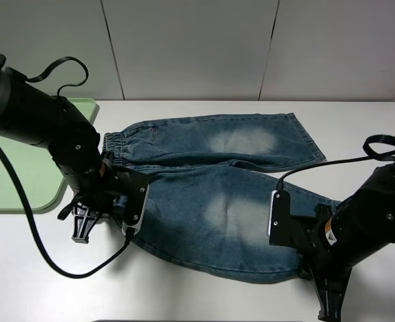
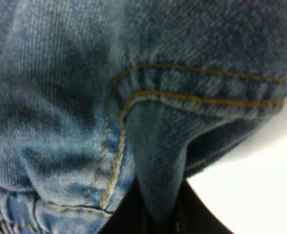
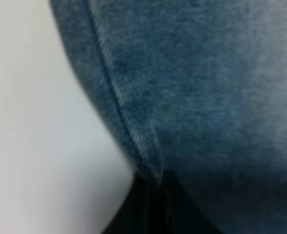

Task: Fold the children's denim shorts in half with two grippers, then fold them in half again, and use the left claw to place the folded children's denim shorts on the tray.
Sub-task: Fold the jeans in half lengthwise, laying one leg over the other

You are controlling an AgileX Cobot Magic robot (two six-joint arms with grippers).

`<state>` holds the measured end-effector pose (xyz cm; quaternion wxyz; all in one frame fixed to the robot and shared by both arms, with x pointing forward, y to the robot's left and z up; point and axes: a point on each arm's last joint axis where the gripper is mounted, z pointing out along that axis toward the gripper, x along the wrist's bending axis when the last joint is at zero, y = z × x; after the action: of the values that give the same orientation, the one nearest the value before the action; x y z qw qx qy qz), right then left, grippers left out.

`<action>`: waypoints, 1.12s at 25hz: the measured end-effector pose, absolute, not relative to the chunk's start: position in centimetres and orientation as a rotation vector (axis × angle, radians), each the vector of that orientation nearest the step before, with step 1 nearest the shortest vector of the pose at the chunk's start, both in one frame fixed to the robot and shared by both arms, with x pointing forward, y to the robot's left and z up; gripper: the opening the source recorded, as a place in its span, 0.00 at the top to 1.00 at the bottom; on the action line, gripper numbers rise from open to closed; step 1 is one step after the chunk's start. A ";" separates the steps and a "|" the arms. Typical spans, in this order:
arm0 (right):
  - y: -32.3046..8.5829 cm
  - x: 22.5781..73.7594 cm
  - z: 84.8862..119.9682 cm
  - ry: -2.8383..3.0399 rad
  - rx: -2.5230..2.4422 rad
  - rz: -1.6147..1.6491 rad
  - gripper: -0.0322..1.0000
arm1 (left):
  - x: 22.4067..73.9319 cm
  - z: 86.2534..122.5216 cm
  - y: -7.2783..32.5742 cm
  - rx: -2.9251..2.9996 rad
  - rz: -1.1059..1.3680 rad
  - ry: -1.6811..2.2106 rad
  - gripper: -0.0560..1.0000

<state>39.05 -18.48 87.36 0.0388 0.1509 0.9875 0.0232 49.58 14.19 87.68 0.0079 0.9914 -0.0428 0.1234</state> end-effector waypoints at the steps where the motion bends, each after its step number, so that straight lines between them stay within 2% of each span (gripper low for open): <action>1: -18.3 39.3 87.8 3.019 0.481 0.078 0.99 | 49.6 87.8 14.2 3.100 0.386 -0.133 0.92; 14: -18.9 39.0 91.8 2.936 0.758 0.076 0.99 | 48.6 91.6 14.8 3.082 0.390 -0.007 0.93; 28: -20.8 36.7 96.0 2.895 0.805 0.098 0.99 | 45.6 95.1 16.2 3.145 0.148 0.171 0.93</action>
<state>36.69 -20.80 96.04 0.0674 0.2672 0.9607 0.0324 45.60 16.23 95.10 -0.0060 0.9974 0.0543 0.0468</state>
